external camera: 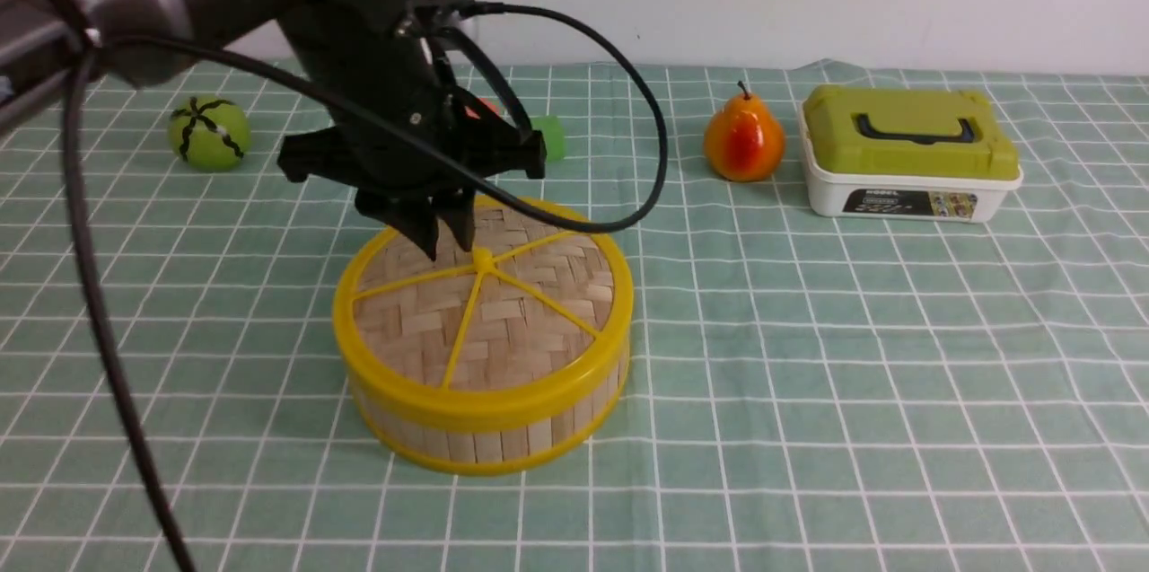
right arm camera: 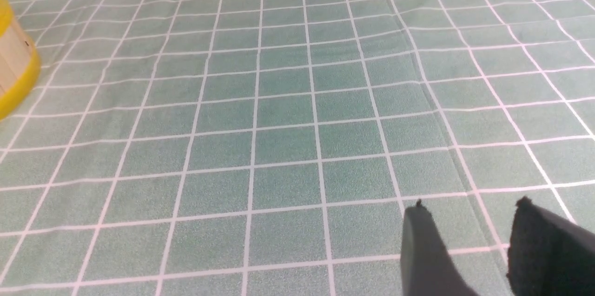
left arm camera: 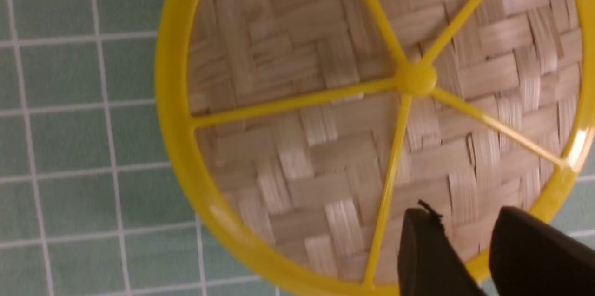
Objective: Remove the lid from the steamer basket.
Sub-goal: Use the left arm to lift the lid of the steamer
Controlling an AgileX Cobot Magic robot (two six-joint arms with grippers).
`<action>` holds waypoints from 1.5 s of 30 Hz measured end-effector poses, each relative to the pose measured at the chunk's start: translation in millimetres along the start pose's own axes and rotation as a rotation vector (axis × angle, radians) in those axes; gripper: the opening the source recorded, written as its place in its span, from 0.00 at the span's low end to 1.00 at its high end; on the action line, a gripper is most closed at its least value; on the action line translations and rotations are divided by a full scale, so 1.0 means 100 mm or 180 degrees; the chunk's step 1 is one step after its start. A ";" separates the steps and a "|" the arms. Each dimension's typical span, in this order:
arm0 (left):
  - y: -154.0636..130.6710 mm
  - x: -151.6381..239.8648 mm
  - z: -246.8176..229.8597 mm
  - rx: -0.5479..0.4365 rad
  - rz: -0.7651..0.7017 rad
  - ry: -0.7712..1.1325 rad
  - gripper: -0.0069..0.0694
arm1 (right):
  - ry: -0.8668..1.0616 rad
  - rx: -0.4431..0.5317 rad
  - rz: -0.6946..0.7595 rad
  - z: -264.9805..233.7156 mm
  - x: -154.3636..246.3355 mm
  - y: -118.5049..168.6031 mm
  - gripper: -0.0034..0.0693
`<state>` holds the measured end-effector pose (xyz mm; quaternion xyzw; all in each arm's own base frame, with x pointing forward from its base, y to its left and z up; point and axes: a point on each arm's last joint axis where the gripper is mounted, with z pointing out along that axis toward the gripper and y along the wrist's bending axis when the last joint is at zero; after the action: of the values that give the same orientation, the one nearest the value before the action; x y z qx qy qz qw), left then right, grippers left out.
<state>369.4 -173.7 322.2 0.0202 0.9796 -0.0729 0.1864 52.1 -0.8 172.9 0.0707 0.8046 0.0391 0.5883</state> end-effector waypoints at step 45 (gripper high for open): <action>-0.08 -0.29 0.71 -0.0294 0.0126 0.0059 0.23 | 0.0000 0.0000 0.0000 0.00 0.00 0.00 0.38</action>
<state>421.7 -193.0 268.7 0.0316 0.9830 -0.0237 0.1795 52.1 -0.8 172.9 0.0707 0.8046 0.0391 0.5883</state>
